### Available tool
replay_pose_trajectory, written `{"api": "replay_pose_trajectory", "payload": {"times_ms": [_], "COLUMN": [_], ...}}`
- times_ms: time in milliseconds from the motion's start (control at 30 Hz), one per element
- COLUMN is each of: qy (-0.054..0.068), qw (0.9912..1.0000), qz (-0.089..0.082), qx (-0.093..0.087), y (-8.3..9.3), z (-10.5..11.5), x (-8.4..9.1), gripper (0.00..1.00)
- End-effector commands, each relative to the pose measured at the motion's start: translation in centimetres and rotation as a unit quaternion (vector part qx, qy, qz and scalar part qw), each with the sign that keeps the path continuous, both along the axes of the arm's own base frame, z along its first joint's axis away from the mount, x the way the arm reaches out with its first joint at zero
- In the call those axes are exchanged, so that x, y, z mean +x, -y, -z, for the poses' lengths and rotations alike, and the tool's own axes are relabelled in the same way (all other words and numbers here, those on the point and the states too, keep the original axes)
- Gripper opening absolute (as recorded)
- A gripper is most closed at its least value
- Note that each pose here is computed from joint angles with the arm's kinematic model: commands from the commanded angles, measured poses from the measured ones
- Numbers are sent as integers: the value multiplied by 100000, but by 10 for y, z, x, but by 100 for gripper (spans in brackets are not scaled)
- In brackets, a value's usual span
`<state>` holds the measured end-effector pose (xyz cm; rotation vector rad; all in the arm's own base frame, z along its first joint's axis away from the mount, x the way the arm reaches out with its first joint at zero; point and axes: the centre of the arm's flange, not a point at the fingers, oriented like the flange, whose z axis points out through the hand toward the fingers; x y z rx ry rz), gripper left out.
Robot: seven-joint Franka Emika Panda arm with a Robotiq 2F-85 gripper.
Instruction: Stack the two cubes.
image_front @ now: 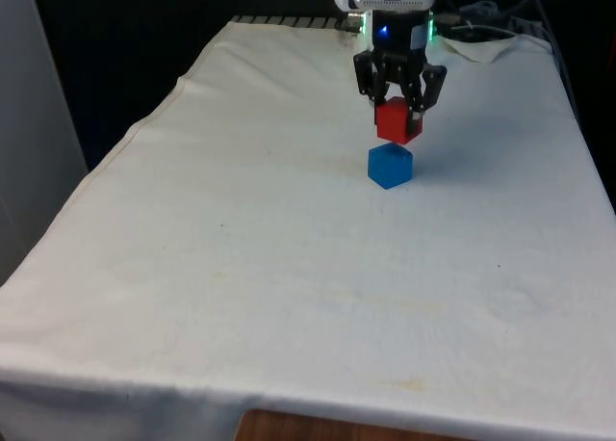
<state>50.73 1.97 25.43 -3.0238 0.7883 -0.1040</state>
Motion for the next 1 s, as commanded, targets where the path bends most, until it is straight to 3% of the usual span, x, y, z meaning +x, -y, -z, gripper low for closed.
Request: {"api": "replay_pose_trajectory", "payload": {"times_ms": [0, 767, 833, 900, 967], "qy": [554, -682, -731, -730, -779], "qw": [99998, 99991, 99991, 99990, 99990], "qz": [26, 1091, 1099, 1197, 1155], "qx": [-68, -329, -353, -362, -390], "y": [-1, 8, 8, 8, 8], "z": [2, 27, 27, 27, 27], "x": [0, 11, 11, 11, 11], "gripper": [2, 2, 10, 27, 62]}}
